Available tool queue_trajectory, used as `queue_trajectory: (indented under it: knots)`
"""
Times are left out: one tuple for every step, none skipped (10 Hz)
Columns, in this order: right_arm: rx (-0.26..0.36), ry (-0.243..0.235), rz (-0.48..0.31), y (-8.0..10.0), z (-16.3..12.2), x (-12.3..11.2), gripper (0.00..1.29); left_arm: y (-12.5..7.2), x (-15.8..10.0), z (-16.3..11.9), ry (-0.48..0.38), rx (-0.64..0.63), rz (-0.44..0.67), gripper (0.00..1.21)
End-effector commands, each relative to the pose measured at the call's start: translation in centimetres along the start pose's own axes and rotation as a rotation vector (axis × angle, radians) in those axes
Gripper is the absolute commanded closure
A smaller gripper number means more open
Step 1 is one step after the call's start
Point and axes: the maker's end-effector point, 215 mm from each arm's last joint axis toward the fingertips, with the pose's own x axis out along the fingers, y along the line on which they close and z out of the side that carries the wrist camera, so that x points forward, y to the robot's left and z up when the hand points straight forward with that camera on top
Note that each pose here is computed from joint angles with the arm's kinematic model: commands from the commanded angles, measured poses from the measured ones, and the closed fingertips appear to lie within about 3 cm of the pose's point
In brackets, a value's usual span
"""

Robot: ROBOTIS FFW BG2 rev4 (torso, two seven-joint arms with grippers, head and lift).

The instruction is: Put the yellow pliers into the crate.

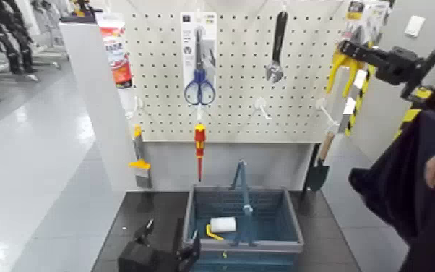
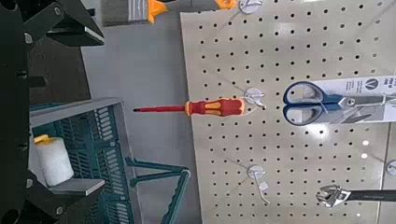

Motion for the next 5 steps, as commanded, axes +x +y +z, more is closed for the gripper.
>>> queue_trajectory:
  knots:
    - [-0.058,-0.041,0.029,1.8,2.8,0.2,1.05,-0.1,-0.1,0.0,0.001,0.0,-0.004,0.22]
    - [-0.072,-0.053,0.037,2.6,3.6,0.1,1.05,-0.1,-0.1,-0.1,0.001,0.001,-0.004,0.22]
    - [-0.082,-0.065,0.048,3.3,4.1,0.1,1.05,-0.1,-0.1,-0.1,0.003,-0.001,-0.004,0.22]
    - [-0.083,-0.077,0.061,4.1,4.2,0.4,1.05,-0.2,-0.2,-0.1,0.002,0.0,-0.006,0.22]
    - [-0.082,-0.085,0.074,5.0,4.0,0.9,1.05,-0.2,-0.1,-0.1,0.002,0.0,-0.008,0.22]
